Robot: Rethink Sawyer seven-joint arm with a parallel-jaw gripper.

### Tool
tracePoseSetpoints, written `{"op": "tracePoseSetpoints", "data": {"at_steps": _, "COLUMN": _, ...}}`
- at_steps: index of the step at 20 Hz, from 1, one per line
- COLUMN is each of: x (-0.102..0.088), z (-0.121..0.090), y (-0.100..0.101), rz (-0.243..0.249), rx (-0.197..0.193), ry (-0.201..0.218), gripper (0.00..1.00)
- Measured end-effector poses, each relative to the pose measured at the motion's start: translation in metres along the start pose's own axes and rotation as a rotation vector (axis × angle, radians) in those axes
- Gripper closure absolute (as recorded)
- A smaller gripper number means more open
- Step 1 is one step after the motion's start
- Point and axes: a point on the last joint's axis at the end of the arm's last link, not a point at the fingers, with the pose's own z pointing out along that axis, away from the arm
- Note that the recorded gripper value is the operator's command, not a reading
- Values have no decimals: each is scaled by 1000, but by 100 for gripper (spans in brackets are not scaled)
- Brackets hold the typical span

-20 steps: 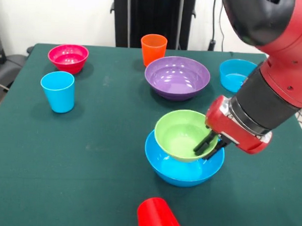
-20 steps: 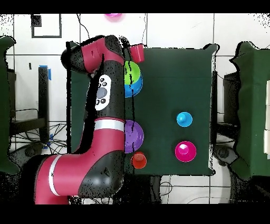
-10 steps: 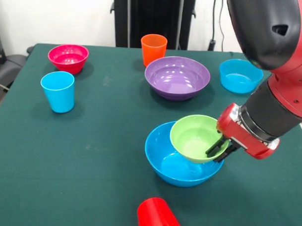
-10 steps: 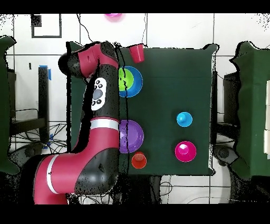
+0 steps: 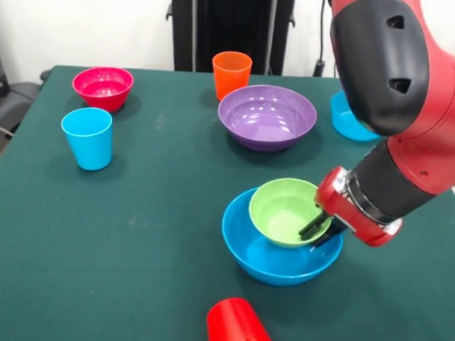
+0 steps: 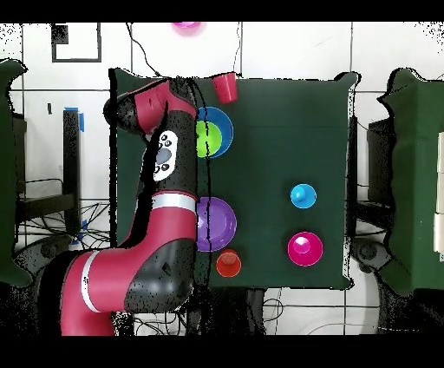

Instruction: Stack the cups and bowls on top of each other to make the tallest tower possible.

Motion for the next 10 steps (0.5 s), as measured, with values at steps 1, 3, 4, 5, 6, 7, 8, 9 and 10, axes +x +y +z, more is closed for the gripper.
{"op": "tracePoseSetpoints", "data": {"at_steps": 1, "x": 1, "z": 3, "y": 0, "rz": -1, "rx": 4, "ry": 2, "gripper": 100}}
{"op": "tracePoseSetpoints", "data": {"at_steps": 3, "x": 3, "z": 8, "y": -1, "rz": -4, "rx": 10, "ry": 6, "gripper": 100}}
{"op": "tracePoseSetpoints", "data": {"at_steps": 4, "x": 4, "z": 9, "y": -1, "rz": -5, "rx": 11, "ry": 6, "gripper": 100}}
{"op": "tracePoseSetpoints", "data": {"at_steps": 5, "x": 4, "z": 10, "y": -1, "rz": -5, "rx": 12, "ry": 5, "gripper": 100}}
{"op": "tracePoseSetpoints", "data": {"at_steps": 6, "x": 4, "z": 12, "y": -1, "rz": -6, "rx": 14, "ry": 4, "gripper": 100}}
{"op": "tracePoseSetpoints", "data": {"at_steps": 7, "x": 4, "z": 12, "y": -1, "rz": -6, "rx": 14, "ry": 2, "gripper": 100}}
{"op": "tracePoseSetpoints", "data": {"at_steps": 8, "x": 3, "z": 13, "y": -2, "rz": -6, "rx": 14, "ry": -2, "gripper": 100}}
{"op": "tracePoseSetpoints", "data": {"at_steps": 9, "x": 2, "z": 13, "y": -3, "rz": -5, "rx": 15, "ry": -9, "gripper": 100}}
{"op": "tracePoseSetpoints", "data": {"at_steps": 10, "x": 1, "z": 13, "y": -3, "rz": -5, "rx": 16, "ry": -11, "gripper": 100}}
